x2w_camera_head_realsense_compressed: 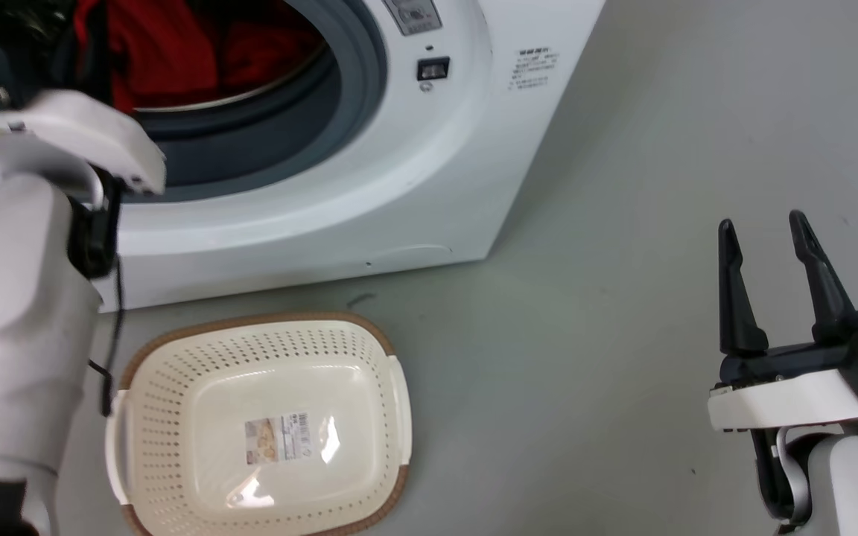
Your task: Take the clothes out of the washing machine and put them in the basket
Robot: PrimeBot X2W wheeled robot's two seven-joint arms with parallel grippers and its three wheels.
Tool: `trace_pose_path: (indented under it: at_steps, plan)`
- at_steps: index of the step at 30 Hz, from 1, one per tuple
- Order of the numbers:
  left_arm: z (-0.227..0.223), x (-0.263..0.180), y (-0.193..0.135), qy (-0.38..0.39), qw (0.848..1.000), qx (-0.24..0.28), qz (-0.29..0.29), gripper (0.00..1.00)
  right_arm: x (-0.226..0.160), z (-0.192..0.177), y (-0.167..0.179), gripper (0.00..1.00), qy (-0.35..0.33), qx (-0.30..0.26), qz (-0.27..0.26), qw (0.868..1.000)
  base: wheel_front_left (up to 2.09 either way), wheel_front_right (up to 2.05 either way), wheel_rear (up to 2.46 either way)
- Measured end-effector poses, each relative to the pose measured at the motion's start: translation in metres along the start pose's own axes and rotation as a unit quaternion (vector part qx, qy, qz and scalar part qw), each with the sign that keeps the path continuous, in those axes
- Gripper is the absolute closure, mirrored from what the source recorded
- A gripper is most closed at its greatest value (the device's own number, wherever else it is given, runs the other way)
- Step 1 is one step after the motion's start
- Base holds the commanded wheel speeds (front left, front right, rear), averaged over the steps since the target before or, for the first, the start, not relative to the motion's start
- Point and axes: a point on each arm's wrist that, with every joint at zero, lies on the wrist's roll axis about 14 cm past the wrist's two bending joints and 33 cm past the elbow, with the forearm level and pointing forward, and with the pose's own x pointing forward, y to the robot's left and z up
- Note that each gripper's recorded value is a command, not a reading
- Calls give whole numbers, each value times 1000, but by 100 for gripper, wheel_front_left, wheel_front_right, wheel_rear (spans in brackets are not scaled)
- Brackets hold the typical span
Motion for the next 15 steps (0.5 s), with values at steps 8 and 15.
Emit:
trace_pose_path:
  at_steps: [8, 15]
  plan:
    - [64, -60, -6, -93, 996, -3, 5, 100, -9, 23, 16, 0, -29, 1, 23, 999, 0, 0, 0]
    - [127, -114, -10, -189, 982, 7, 8, 100, -16, 39, 29, 0, -49, 7, 41, 998, 0, 0, 0]
